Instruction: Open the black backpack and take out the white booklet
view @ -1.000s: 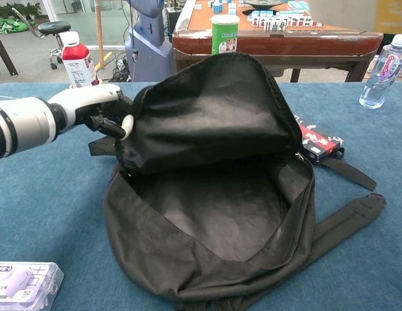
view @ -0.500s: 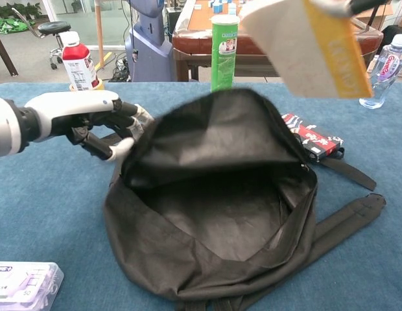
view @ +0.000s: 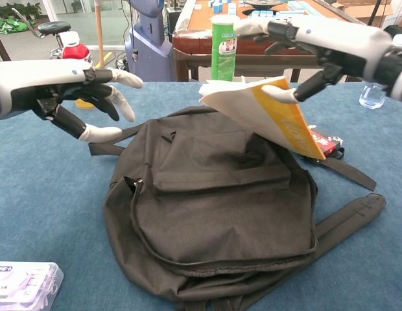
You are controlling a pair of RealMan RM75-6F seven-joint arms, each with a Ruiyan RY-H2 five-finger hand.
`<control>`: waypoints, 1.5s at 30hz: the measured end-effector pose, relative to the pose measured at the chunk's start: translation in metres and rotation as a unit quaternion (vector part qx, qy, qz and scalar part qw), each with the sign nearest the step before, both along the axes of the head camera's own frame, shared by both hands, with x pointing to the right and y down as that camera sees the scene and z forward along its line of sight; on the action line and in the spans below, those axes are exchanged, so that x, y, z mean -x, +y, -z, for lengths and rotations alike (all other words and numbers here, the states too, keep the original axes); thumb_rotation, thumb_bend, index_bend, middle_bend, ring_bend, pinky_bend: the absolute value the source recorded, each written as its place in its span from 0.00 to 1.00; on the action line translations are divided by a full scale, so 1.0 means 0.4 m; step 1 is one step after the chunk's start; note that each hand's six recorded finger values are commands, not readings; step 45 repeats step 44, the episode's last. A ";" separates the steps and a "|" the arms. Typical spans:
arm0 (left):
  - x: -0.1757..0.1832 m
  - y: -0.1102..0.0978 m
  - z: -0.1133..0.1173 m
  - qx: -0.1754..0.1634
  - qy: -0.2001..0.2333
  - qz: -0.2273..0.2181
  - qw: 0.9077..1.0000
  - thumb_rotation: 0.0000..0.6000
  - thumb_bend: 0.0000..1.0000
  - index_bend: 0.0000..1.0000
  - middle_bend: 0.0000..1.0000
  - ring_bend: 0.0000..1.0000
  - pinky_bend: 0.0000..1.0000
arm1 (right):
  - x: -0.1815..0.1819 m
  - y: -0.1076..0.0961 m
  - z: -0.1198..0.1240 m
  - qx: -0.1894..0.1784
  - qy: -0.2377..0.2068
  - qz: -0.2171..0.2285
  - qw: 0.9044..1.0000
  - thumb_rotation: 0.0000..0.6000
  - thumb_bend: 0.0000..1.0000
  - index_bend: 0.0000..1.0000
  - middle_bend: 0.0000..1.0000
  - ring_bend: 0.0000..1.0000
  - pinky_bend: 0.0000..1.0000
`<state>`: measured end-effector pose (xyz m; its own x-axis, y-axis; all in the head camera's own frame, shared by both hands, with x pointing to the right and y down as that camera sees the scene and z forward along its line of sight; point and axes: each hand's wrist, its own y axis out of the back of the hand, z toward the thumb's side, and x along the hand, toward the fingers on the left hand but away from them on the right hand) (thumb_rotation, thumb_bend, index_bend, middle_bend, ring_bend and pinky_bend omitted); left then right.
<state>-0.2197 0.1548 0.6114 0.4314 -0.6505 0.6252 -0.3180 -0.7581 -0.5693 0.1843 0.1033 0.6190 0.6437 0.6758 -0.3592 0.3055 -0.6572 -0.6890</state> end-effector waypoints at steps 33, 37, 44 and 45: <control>0.330 0.008 0.011 -0.130 -0.132 0.092 0.978 1.00 0.35 0.22 0.29 0.26 0.13 | -0.522 0.143 0.171 -0.092 0.196 -0.129 0.968 1.00 0.31 0.46 0.46 0.38 0.45; 0.399 0.051 0.029 -0.147 -0.154 0.110 0.971 1.00 0.35 0.23 0.29 0.26 0.13 | -0.581 0.201 0.189 -0.093 0.231 -0.148 0.957 1.00 0.32 0.50 0.48 0.42 0.47; 0.466 0.123 0.070 -0.170 -0.186 0.129 0.959 1.00 0.35 0.24 0.29 0.26 0.13 | -0.633 0.253 0.216 -0.099 0.245 -0.183 0.947 1.00 0.33 0.54 0.51 0.45 0.47; 0.466 0.123 0.070 -0.170 -0.186 0.129 0.959 1.00 0.35 0.24 0.29 0.26 0.13 | -0.633 0.253 0.216 -0.099 0.245 -0.183 0.947 1.00 0.33 0.54 0.51 0.45 0.47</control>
